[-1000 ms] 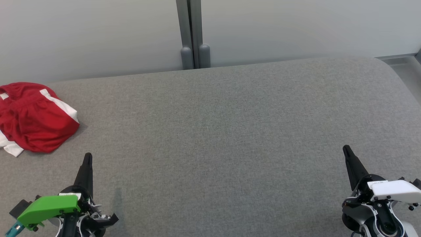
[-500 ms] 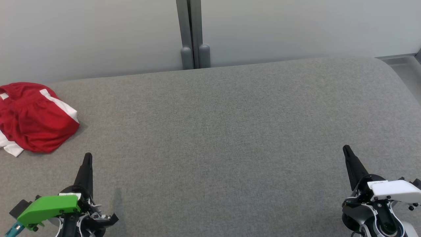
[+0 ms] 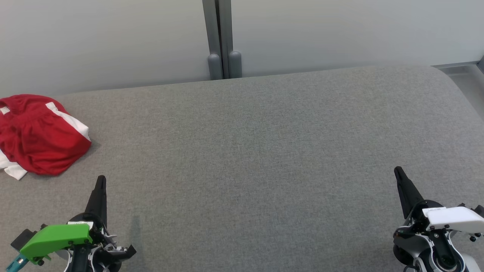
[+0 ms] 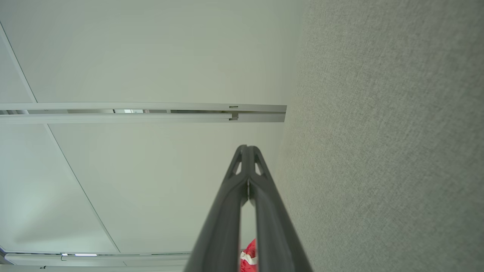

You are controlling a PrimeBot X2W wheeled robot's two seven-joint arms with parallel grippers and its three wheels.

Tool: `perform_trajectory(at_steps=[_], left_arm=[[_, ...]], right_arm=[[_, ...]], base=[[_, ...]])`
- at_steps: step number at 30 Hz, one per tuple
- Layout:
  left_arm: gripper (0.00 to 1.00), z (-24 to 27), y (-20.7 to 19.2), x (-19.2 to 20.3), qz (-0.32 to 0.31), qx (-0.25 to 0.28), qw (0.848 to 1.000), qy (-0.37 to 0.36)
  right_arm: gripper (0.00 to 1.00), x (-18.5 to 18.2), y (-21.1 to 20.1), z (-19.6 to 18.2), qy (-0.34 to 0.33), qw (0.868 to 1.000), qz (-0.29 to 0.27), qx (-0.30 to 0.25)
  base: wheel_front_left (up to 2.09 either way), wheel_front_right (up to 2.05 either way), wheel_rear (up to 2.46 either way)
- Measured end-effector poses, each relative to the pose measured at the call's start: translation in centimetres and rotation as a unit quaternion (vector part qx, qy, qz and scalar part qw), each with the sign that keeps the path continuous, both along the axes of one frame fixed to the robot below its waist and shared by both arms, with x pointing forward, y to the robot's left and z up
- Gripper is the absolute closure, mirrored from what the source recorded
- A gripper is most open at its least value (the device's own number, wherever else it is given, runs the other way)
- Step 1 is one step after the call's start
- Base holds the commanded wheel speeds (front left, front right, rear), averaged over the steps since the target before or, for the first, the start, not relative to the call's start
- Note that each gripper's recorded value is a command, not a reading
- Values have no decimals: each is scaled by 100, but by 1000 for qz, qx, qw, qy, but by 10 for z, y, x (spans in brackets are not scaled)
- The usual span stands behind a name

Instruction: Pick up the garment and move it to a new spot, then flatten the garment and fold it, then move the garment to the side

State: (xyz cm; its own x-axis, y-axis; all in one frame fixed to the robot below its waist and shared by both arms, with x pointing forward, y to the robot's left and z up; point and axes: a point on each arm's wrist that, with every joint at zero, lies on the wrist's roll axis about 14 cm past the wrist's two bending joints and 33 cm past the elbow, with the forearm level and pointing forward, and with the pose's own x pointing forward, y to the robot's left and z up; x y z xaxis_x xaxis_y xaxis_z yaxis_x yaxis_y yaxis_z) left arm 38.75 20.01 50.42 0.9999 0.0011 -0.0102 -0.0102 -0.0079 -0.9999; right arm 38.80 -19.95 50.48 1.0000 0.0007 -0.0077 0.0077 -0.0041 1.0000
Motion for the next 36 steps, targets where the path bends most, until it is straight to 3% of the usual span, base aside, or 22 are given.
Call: perform_trajectory(at_steps=[7, 8, 10, 11, 12, 26, 36], left_arm=[[100, 0, 0, 0, 0, 0, 1000, 0], [0, -1, 0, 0, 0, -1, 1000, 2], [0, -10, -1, -4, 0, -3, 1000, 15], [100, -16, -2, -6, 1, -5, 1000, 24], [0, -22, -2, -9, 0, -7, 999, 34], [0, -27, -10, -16, 4, 30, 999, 40], [0, -14, -13, -15, 5, 106, 994, 22]], right_arm=[[100, 0, 0, 0, 0, 1000, 0, 0], [0, 0, 0, -2, 2, 1000, 0, 0], [0, -4, 2, -10, 15, 1000, 0, 4], [100, -7, 2, -17, 24, 1000, 0, 6], [0, -10, 3, -22, 33, 999, 0, 8], [0, -16, 6, -32, 49, 998, -11, -31], [0, -13, 2, -18, 30, 990, -17, -140]], base=[[0, 0, 0], [0, 0, 0], [0, 0, 0], [0, 0, 0], [0, 0, 0], [0, 0, 0], [0, 0, 0]])
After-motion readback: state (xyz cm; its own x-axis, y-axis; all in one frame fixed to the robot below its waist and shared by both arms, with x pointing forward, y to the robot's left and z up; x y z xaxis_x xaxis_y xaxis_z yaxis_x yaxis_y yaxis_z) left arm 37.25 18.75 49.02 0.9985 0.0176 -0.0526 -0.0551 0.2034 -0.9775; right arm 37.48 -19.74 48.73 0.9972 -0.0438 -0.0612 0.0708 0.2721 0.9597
